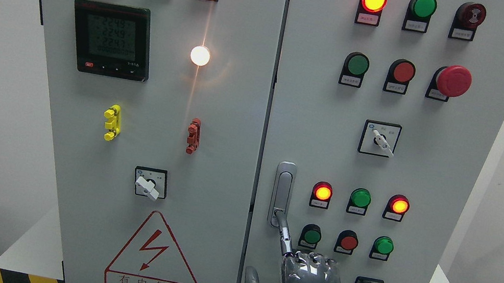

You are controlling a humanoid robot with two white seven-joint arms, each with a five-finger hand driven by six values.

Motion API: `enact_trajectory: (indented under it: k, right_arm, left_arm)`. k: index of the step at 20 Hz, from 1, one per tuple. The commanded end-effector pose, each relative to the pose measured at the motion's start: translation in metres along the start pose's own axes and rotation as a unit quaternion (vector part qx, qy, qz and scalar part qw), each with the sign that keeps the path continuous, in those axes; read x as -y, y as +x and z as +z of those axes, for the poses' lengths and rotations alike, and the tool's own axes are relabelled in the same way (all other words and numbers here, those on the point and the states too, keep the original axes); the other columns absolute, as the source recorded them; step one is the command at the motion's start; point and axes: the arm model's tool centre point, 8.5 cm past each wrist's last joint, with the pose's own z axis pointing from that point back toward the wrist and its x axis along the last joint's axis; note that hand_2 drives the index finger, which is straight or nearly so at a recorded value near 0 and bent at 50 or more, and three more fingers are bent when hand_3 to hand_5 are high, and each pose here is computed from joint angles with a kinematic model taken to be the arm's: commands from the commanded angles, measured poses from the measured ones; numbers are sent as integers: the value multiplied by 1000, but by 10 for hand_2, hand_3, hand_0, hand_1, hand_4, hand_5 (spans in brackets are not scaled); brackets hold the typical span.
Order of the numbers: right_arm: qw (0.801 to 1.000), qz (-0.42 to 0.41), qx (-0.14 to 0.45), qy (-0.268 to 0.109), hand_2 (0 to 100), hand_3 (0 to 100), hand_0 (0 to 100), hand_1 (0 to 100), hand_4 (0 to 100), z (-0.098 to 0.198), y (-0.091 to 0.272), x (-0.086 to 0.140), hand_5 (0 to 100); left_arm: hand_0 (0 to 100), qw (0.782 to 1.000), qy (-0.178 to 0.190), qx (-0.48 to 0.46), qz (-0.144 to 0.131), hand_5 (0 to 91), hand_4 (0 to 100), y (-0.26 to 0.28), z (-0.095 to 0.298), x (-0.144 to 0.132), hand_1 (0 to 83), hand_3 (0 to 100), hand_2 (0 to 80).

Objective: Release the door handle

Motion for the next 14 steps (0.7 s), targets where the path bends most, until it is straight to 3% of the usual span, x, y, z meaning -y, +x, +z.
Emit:
enact_trajectory:
  k: [1, 14]
  right_arm:
    - [1000, 0, -2, 13, 34, 1000, 336, 239, 1000, 1, -1, -8, 1000]
    - [1000, 0, -1, 20, 36, 1000, 338, 240, 1000, 3, 1, -13, 1000]
  left_arm:
    - [120, 1000, 2, -2, -2, 0, 0, 7, 0, -1, 556, 0, 0]
    - [120, 1000, 2, -2, -2, 0, 0, 7, 0, -1, 556, 0, 0]
